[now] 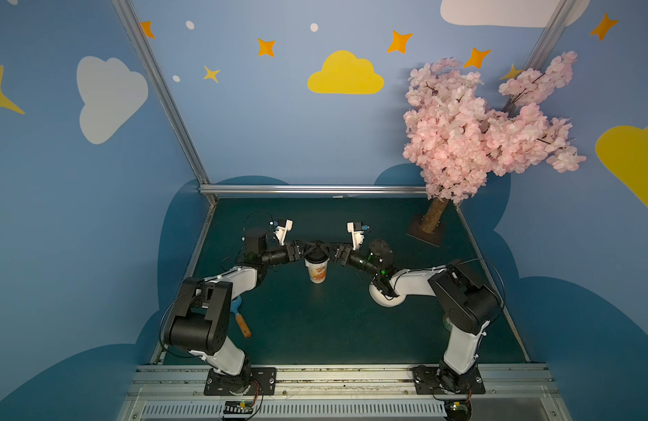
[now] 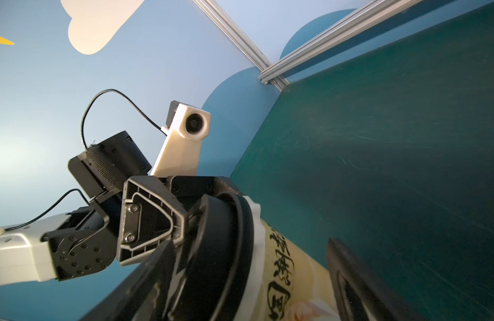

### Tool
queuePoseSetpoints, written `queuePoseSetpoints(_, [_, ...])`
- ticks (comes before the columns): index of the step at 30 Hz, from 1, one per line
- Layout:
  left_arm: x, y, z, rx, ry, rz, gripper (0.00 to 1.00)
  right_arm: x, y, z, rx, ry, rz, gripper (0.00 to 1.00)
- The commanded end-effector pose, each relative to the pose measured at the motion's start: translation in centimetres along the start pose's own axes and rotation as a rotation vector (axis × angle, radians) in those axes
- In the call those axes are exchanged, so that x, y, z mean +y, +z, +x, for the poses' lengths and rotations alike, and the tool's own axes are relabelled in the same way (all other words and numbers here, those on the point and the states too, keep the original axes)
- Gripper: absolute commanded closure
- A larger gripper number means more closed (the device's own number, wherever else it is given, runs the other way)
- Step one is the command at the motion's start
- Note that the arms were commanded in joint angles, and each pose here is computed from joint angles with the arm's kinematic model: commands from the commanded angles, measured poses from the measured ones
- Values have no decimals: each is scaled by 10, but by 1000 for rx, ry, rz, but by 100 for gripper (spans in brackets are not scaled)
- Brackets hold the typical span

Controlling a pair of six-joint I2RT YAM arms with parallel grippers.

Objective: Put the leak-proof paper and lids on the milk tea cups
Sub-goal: Secure the cup lid on the cup.

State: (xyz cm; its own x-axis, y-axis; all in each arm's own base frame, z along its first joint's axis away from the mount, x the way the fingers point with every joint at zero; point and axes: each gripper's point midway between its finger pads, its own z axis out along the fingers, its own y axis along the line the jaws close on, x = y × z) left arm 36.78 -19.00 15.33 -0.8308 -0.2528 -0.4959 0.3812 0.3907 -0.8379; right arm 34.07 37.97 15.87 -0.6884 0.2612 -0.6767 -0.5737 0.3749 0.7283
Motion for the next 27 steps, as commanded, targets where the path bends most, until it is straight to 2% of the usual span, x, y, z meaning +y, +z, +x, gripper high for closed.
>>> queuePoseSetpoints(1, [106, -10, 115, 207, -329, -353, 33, -116, -41, 132, 376, 60, 471, 14])
queuePoseSetpoints(11, [106, -9, 111, 208, -329, -363, 33, -125, -54, 118, 353, -159, 764, 12])
queuePoseSetpoints(20, [108, -8, 112, 216, -335, -363, 33, -131, -64, 107, 228, -323, 1004, 12])
queuePoseSetpoints(27, [109, -8, 112, 221, -342, -367, 33, -130, -66, 113, 123, -391, 1059, 11])
